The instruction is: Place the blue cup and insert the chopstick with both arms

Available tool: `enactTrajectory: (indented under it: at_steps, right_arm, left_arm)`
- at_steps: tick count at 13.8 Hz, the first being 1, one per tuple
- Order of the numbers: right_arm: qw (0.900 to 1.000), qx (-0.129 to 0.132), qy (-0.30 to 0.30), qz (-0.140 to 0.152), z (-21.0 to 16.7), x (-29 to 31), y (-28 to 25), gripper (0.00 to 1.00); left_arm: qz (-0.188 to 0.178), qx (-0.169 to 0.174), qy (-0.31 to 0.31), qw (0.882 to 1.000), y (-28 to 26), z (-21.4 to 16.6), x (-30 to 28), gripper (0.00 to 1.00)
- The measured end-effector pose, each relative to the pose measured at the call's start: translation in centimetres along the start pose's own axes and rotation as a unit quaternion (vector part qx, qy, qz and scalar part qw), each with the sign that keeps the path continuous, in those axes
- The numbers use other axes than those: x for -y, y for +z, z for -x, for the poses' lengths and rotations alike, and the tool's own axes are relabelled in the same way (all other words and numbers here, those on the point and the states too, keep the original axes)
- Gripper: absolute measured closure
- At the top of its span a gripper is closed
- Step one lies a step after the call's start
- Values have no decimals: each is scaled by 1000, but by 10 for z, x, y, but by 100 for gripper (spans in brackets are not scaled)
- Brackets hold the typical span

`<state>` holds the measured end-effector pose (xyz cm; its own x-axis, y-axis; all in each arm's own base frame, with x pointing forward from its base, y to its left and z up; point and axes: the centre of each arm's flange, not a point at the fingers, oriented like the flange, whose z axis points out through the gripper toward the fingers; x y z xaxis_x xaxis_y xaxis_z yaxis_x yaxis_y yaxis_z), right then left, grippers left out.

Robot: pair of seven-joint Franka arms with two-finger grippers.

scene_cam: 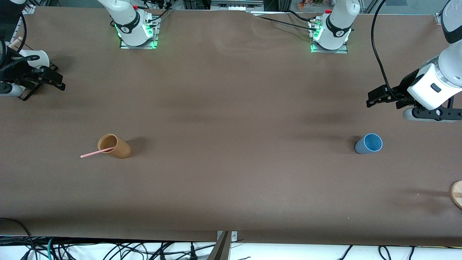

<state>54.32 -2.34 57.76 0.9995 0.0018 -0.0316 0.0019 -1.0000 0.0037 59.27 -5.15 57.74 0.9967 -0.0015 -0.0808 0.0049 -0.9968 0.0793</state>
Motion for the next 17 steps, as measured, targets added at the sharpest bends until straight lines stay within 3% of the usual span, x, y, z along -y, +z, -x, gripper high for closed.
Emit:
enactTrajectory:
  at_steps: [5, 12, 17]
  right_arm:
    - [1000, 6, 0, 0, 1, 0, 1, 0]
    - [1000, 8, 1, 0, 2, -1, 1, 0]
    - [1000, 9, 1, 0, 2, -1, 1, 0]
  left_arm:
    - [0, 4, -4, 1000, 3, -1, 4, 0]
    - [-12, 38, -33, 999, 48, -23, 45, 0]
    - [-52, 30, 22, 998, 94, -53, 83, 0]
